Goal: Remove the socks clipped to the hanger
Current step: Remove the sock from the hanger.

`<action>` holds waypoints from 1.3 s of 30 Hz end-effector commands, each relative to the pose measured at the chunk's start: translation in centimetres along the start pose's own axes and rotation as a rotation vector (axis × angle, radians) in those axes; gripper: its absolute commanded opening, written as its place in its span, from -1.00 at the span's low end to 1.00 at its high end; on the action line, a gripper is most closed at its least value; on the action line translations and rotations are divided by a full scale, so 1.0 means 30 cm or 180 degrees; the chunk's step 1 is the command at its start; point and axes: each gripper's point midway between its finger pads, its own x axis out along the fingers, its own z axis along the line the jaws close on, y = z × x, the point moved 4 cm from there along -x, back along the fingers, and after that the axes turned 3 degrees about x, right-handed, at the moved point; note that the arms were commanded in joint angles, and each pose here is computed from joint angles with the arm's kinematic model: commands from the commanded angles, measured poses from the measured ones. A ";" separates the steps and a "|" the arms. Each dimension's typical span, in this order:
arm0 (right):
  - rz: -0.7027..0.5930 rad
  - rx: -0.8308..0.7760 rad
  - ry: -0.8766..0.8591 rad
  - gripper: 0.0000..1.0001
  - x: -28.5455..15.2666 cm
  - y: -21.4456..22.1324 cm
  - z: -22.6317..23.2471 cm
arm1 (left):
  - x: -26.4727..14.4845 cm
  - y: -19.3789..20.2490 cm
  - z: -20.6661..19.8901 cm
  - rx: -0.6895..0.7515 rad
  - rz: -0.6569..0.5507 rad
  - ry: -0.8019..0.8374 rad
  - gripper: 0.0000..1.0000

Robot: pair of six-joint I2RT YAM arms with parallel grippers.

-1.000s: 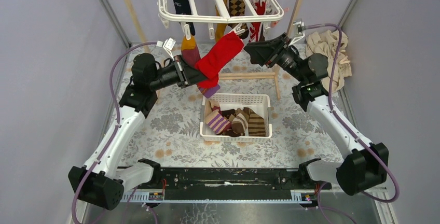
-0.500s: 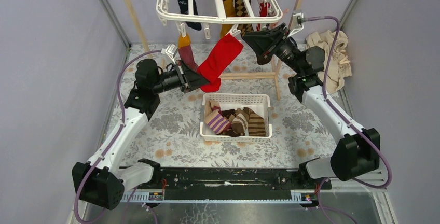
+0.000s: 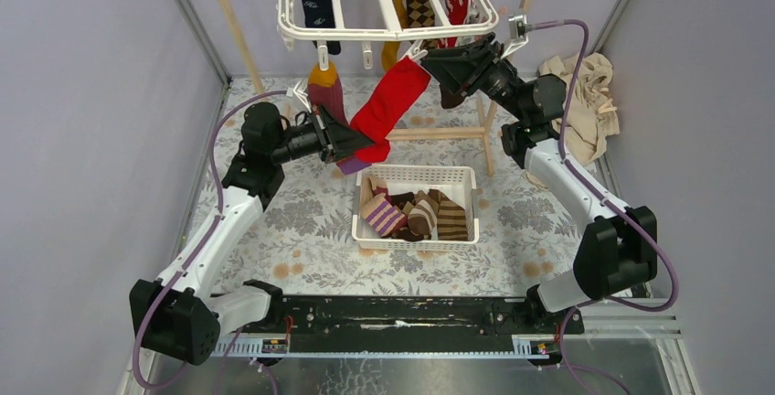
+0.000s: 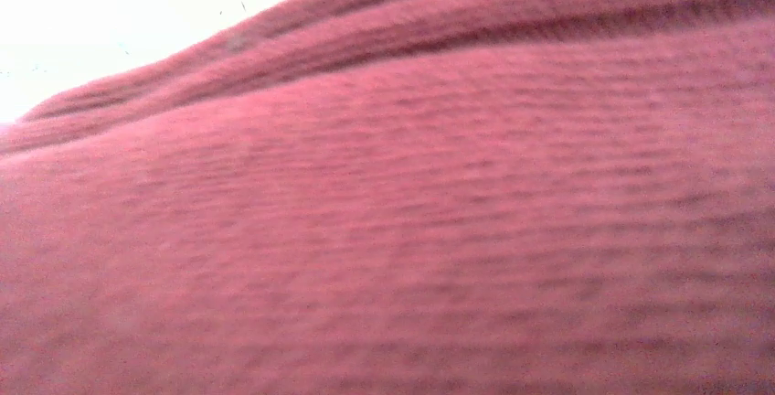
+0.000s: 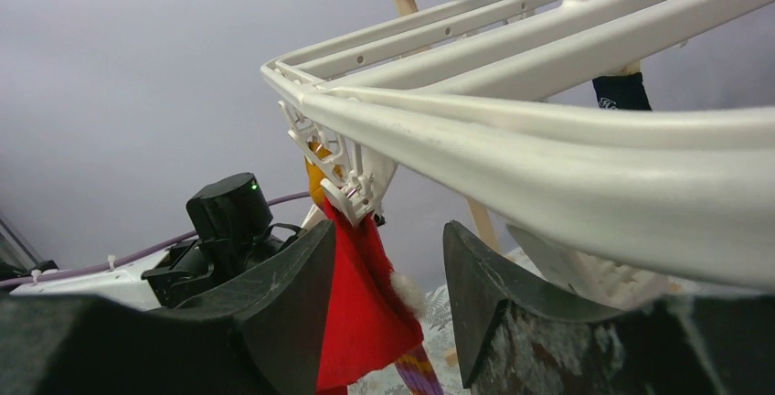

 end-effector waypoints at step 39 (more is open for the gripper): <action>-0.0269 -0.0181 -0.0593 -0.06 0.022 -0.114 0.038 | 0.021 -0.054 -0.053 0.0053 -0.0010 0.0223 -0.69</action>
